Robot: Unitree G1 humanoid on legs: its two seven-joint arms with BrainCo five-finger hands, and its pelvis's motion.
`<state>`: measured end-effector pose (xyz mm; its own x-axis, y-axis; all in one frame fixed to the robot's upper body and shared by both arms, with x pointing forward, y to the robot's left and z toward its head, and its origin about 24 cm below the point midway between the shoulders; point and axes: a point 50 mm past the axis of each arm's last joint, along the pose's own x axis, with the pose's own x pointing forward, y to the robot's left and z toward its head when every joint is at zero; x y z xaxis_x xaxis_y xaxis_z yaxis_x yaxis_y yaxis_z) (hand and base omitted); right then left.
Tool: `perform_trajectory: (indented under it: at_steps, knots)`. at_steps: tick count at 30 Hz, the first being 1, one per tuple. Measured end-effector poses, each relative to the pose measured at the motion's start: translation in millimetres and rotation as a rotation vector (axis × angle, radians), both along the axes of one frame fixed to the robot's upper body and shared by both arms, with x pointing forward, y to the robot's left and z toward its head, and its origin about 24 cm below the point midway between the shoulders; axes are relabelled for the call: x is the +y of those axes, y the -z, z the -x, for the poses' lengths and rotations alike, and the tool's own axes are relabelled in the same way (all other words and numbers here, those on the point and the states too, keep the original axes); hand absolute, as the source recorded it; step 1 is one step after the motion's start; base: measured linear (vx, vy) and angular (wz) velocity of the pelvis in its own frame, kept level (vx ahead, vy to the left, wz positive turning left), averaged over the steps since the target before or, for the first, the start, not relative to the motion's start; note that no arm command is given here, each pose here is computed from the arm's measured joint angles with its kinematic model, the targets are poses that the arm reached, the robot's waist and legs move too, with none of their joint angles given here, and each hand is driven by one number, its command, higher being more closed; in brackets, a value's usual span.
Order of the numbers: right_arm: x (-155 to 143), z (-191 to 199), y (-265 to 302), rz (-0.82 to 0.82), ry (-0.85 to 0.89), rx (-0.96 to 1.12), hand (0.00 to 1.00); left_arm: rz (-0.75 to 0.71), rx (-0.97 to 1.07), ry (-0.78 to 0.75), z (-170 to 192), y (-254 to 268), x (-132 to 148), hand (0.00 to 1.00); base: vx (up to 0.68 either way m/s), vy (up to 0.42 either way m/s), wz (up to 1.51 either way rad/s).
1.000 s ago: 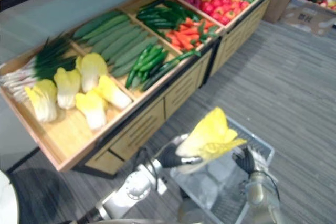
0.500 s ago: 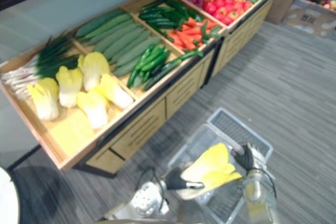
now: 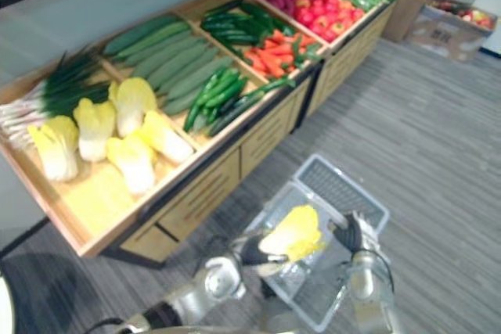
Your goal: Pick vegetable in the basket
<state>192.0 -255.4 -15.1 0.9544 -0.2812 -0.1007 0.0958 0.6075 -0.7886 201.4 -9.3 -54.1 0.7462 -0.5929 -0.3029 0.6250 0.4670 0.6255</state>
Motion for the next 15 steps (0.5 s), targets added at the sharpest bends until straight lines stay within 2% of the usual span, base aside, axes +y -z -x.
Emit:
perform_trajectory:
  at_steps: [15]
  knots:
    - [9.7,-0.8,8.9,-0.025,-0.023,0.025,1.0,-0.018,-0.022,0.045,3.5,-0.8,-7.3,0.0,-0.03,-0.022,-0.05]
